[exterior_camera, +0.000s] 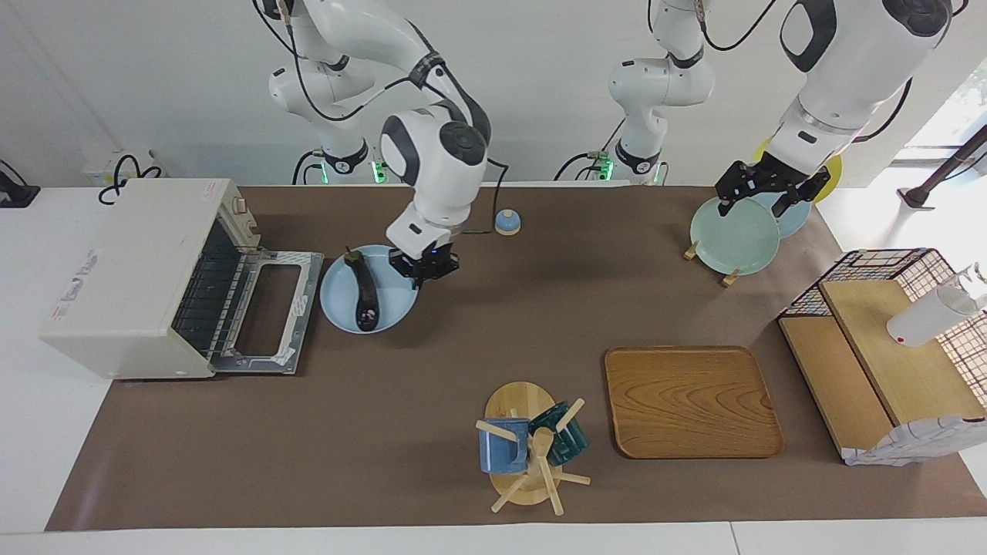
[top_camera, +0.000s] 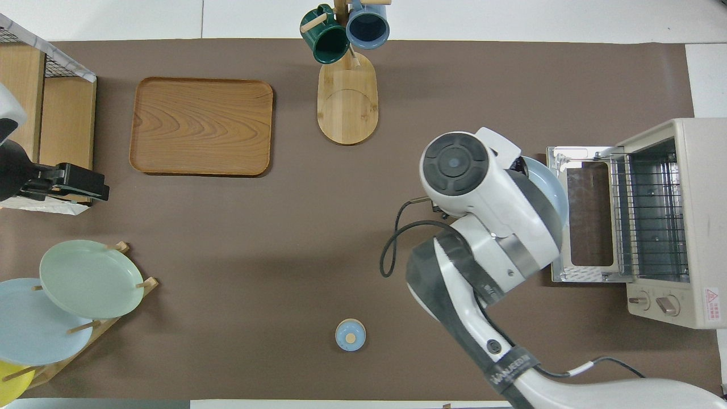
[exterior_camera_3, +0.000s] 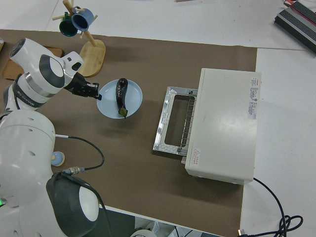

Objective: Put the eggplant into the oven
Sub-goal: 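Carry the eggplant into the open oven with the right gripper, then lower the eggplant inside the oven and open the right gripper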

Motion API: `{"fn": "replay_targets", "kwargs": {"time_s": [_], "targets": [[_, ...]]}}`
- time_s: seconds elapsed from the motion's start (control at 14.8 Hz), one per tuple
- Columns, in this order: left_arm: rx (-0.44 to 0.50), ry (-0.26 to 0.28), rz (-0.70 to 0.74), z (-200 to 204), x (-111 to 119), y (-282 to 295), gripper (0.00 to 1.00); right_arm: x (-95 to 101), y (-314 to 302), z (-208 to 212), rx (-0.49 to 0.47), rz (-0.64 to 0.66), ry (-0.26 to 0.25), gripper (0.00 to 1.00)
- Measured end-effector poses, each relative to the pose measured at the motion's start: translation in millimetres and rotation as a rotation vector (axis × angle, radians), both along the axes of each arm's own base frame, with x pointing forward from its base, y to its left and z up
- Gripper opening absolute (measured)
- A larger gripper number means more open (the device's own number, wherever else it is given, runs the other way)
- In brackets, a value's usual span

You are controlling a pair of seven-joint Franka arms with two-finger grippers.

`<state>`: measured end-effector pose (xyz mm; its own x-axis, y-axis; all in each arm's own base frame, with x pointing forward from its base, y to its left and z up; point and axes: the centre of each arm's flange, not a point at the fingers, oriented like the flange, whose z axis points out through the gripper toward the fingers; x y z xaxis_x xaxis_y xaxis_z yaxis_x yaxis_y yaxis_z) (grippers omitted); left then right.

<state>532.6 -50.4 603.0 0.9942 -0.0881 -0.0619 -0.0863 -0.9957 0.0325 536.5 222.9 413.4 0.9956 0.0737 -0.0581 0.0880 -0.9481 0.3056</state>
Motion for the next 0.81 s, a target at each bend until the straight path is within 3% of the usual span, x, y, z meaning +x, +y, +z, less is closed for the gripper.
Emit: {"fn": "replay_targets", "kwargs": {"time_s": [0.4, 0.81], "targets": [[0.002, 0.006, 0.004, -3, 5, 2, 1.00, 2.1, -186, -3, 0.027, 0.037, 0.142, 0.03], [0.001, -0.007, 0.002, 7, 5, 1, 1.00, -2.5, -274, -22, 0.072, 0.083, 0.134, 0.03]]}}
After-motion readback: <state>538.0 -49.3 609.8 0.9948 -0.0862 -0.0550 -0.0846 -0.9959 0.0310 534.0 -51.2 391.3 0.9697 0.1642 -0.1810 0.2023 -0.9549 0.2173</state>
